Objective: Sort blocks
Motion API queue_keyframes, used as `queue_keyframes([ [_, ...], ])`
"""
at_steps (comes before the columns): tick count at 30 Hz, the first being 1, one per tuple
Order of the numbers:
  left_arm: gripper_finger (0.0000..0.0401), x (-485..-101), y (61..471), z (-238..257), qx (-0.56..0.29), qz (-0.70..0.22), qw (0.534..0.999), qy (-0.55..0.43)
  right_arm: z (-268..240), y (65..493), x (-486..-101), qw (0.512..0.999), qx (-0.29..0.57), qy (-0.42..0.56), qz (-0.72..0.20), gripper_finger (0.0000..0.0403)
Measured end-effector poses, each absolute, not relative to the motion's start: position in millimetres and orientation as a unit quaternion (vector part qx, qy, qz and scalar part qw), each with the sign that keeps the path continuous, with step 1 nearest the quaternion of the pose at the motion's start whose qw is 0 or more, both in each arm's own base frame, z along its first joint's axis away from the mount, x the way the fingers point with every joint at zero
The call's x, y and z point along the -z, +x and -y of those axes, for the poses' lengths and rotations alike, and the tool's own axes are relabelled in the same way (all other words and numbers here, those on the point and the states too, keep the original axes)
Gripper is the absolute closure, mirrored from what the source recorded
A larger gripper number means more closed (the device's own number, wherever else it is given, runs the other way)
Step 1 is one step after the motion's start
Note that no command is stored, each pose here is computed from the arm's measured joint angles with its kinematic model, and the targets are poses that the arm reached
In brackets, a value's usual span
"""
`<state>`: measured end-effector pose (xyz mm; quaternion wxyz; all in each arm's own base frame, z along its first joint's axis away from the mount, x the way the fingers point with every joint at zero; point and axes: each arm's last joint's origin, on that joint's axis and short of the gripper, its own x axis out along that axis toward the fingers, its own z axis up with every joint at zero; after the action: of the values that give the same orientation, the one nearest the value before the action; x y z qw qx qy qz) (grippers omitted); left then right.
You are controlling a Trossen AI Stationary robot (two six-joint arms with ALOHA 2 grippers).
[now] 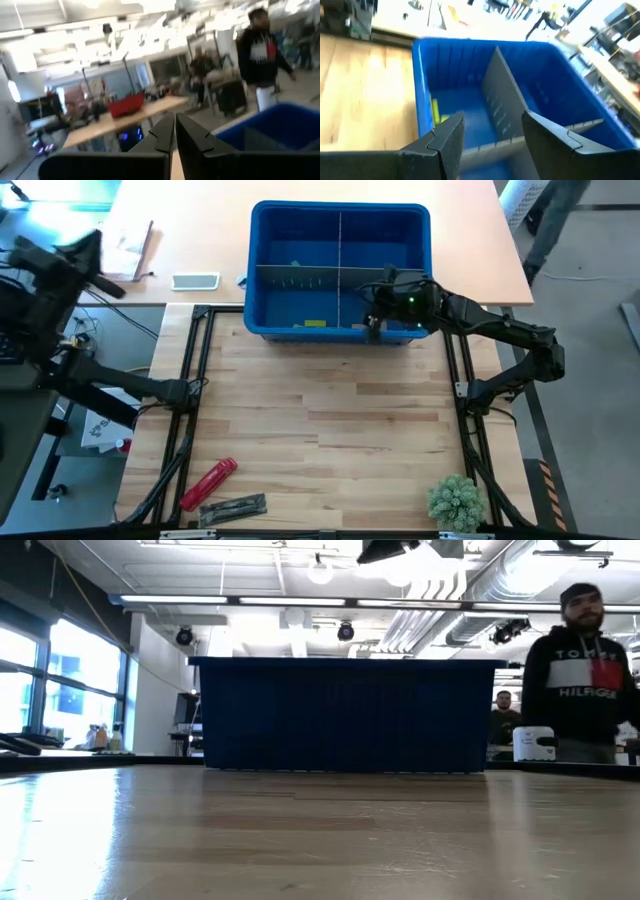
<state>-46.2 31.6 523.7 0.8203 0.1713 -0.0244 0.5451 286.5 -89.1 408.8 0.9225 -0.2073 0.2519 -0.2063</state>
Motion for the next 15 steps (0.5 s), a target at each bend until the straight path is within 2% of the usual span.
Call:
queue_keyframes([
  [5, 0.0401, -532.9, -73.9, -41.1, -0.529, 0.093, 0.83, 0.151, 92.5, 288.5, -415.7, 0.932, 0.206, -0.209, -0.213, 0.0217],
  [10, 0.0401, -528.6, -75.1, -45.3, -0.527, 0.066, 0.834, 0.151, 102.0, 286.0, -418.0, 0.931, 0.223, -0.206, -0.204, 0.0217],
  [15, 0.0401, -525.2, -57.8, -40.8, -0.503, 0.039, 0.843, 0.187, 113.7, 282.0, -419.5, 0.928, 0.245, -0.2, -0.2, 0.0217],
])
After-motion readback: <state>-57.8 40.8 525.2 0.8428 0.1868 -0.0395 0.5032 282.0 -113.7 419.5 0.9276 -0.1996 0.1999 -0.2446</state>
